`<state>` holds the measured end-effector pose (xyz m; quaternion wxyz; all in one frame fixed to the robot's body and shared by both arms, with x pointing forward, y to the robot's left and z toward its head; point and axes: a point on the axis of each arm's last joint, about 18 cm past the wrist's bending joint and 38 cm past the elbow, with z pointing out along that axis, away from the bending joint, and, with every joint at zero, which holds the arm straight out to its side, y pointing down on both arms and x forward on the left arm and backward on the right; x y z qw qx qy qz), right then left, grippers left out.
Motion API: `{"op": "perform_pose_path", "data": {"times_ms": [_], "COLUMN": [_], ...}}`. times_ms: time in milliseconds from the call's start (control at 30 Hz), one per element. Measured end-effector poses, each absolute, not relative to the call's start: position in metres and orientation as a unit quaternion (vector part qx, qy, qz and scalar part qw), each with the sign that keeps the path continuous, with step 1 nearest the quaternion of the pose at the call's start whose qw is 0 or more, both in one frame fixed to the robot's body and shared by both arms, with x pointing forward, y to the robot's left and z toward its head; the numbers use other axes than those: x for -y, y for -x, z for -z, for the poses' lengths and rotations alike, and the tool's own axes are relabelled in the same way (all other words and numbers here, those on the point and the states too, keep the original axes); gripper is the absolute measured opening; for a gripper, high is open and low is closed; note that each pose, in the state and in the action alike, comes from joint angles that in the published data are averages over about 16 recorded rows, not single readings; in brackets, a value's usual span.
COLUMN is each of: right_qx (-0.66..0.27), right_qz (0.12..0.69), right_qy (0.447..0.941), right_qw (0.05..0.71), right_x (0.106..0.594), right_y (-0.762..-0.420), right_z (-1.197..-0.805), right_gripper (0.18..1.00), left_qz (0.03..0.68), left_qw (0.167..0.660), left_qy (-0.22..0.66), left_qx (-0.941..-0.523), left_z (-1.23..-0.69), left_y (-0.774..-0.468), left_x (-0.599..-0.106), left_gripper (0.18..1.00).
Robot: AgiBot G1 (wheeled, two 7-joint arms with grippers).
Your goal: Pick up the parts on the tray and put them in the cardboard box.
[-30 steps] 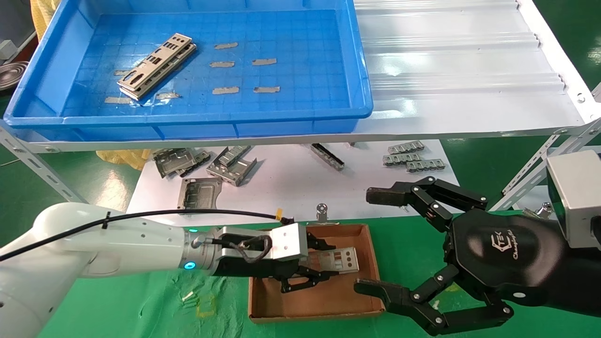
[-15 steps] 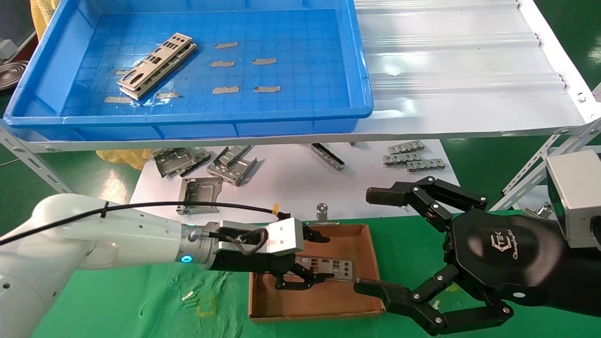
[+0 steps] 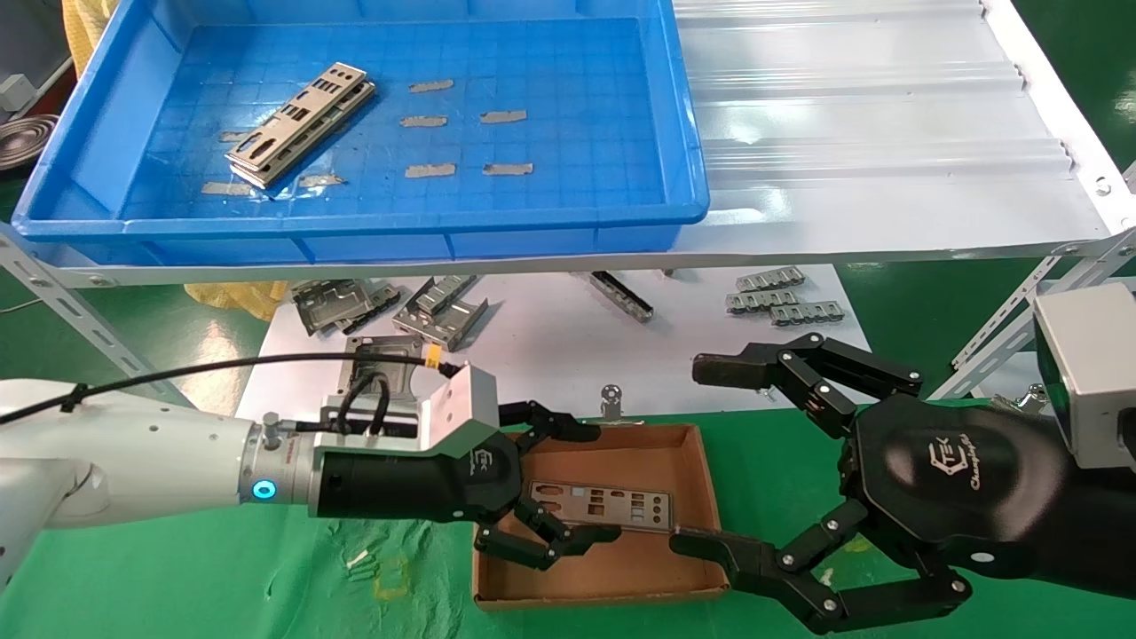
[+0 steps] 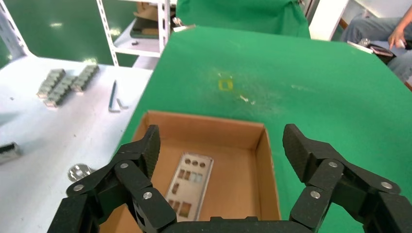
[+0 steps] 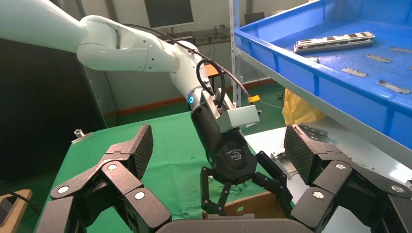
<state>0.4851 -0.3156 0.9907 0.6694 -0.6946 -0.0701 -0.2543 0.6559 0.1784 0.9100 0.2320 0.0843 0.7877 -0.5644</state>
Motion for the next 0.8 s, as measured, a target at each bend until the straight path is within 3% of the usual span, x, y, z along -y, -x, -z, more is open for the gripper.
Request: {"op": "perform_pose_path", "data": {"times_ms": [333,800], "right_qx": [0.070,0.070], "right_qz": [0.254,0.254], "right_qy": [0.695,0.695], "right_qw": [0.669,0.669], "right_x": [0.316,0.316], "right_y": [-0.485,-0.485], "right_z": [-0.991,-0.991], "right_gripper": [1.001,1.001], "left_qz": [0.580,0.622], "left_qw": [0.231,0.240], "left_qy": [-0.078,-0.068], "left_qx": [-0.777,-0.742], "left_z": [-0.914,-0.933], "left_y": [-0.650,-0.625], "left_x": [-0.188,-0.220], "left_gripper": [0.970,1.001]}}
